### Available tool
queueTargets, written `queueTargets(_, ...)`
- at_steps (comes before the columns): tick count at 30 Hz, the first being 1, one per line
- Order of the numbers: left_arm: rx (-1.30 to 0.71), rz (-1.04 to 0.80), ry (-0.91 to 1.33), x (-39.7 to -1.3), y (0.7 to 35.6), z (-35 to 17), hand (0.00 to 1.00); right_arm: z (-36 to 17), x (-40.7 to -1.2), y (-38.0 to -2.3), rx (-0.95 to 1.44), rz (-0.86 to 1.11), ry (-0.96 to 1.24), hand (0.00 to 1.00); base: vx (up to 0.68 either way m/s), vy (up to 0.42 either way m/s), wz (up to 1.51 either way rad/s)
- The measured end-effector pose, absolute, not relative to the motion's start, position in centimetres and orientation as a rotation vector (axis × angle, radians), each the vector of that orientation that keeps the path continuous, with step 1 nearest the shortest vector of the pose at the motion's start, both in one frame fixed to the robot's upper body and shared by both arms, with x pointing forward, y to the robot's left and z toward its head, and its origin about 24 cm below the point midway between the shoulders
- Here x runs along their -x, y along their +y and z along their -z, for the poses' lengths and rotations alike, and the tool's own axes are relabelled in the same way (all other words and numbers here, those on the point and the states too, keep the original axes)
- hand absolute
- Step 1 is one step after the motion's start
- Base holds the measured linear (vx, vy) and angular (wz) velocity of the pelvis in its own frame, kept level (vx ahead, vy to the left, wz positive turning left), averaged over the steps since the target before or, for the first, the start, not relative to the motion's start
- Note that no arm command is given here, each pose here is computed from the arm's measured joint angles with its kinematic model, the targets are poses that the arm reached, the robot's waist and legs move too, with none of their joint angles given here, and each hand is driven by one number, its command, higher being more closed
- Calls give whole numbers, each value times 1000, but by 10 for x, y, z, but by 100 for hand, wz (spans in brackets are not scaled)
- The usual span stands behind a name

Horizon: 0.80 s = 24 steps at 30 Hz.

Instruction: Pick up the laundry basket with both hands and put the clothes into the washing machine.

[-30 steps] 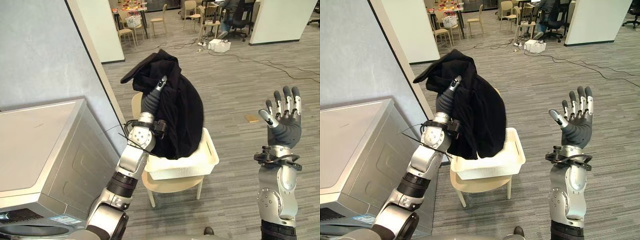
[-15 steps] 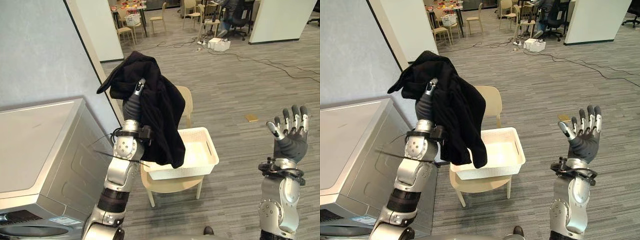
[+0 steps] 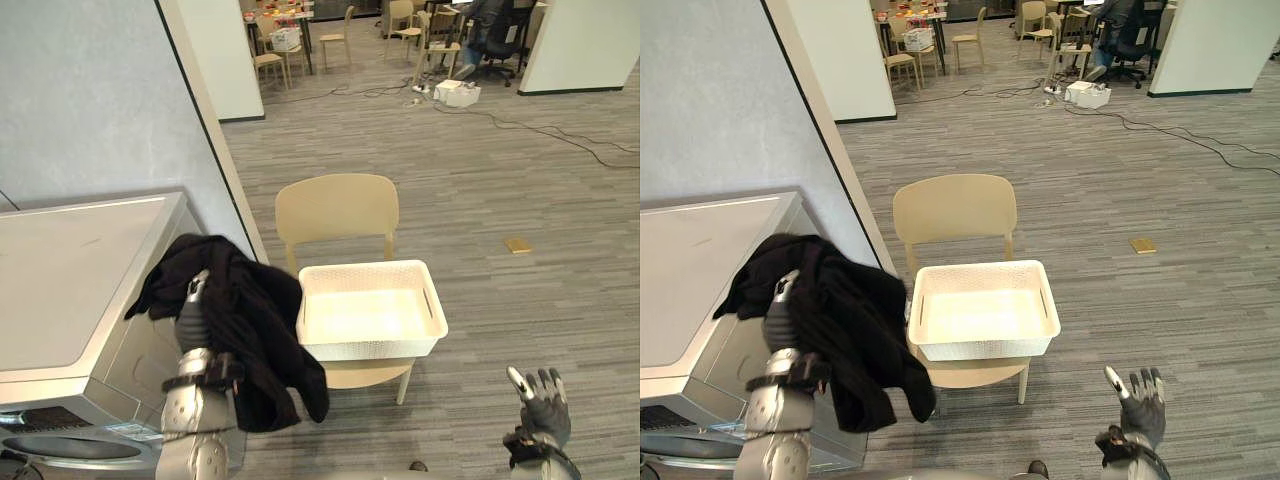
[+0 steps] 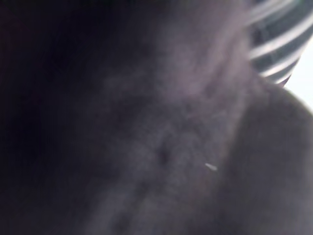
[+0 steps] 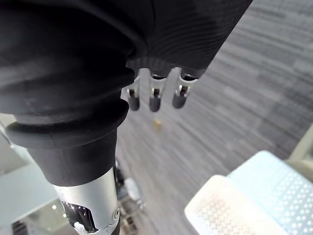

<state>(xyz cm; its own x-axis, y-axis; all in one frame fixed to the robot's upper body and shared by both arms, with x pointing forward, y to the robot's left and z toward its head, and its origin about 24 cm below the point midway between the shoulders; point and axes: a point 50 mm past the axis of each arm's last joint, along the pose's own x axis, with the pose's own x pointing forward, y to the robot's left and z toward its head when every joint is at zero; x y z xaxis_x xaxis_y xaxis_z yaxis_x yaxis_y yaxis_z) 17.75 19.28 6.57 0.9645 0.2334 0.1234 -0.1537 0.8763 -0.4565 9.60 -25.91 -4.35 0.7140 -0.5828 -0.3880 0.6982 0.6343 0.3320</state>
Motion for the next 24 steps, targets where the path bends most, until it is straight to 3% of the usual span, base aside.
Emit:
queueTargets(5,507,-293,-156,-153,203,-56,100,66,-81,-243,-558,719,362,0,-9,-10,11)
queueTargets(15,530,-400,-84,-132,210,-39,100,103,-97,-173,-635,373,611,0,-5,-28,43)
queueTargets(24,567,-330,-39,-141,192,-34,100,98,-124,-182,-503,353,592,0,20,-9,110)
